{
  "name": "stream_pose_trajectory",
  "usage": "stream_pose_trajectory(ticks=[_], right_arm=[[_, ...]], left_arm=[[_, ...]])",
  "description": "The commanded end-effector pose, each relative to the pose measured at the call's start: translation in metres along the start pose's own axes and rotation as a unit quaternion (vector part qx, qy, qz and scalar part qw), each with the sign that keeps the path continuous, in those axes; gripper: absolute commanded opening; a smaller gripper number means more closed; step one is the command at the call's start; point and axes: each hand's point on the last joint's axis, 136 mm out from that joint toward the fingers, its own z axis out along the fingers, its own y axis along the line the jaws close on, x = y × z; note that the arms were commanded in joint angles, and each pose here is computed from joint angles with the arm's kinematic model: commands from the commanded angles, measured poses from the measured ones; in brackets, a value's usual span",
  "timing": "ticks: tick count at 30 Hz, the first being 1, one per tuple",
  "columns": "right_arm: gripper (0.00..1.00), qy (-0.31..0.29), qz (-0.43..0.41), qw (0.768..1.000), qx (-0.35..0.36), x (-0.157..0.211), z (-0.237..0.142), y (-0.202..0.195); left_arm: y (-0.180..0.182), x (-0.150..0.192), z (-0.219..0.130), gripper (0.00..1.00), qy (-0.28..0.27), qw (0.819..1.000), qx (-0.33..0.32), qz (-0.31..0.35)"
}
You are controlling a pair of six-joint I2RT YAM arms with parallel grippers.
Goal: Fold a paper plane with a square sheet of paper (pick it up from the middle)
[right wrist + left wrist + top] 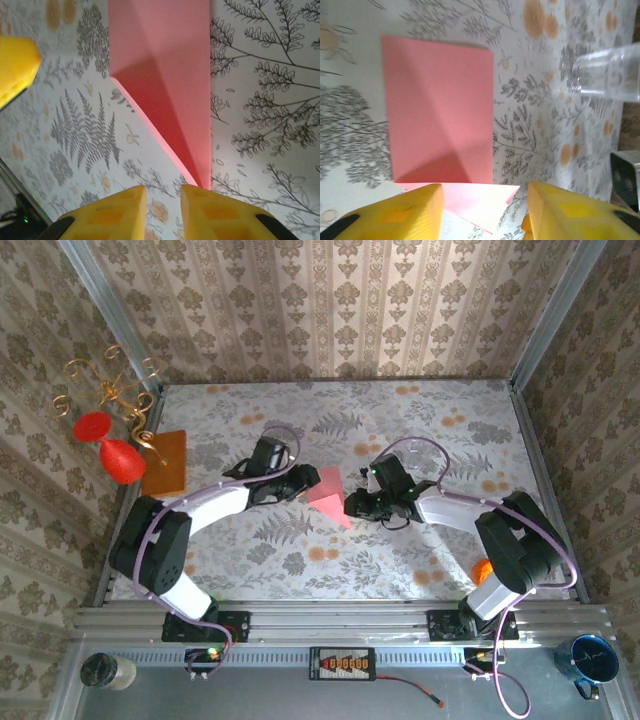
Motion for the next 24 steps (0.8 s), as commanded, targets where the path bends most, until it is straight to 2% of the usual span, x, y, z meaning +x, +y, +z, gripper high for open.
stream_pose_trajectory(ticks=[1,7,12,15,17,20,24], right_arm=[[0.28,-0.018,0.044,0.999,-0.016,-0.013,0.011,0.009],[0.27,-0.024,0.042,0.999,-0.020,-0.016,0.015,0.015],[0.26,-0.079,0.025,0.997,-0.005,-0.023,-0.004,0.014],[0.27,-0.085,0.009,0.996,-0.007,-0.024,-0.009,0.017],[0.27,-0.072,-0.003,0.997,-0.017,-0.020,-0.006,0.023],[0.26,-0.045,-0.016,0.998,-0.045,-0.012,0.002,0.039],[0.25,-0.040,-0.013,0.998,-0.046,-0.010,0.008,0.043]], left_arm=[[0.016,0.001,-0.005,0.55,-0.007,0.999,0.019,-0.035],[0.033,0.008,-0.012,0.63,-0.006,0.999,0.018,-0.044],[0.036,0.009,-0.010,0.64,-0.009,0.999,0.016,-0.050],[0.035,0.008,-0.009,0.67,-0.011,0.999,0.016,-0.047],[0.036,0.008,-0.008,0.71,-0.012,0.999,0.011,-0.046],[0.045,0.009,-0.007,0.82,-0.018,0.998,-0.009,-0.051],[0.045,0.012,-0.009,0.94,-0.023,0.999,-0.020,-0.036]])
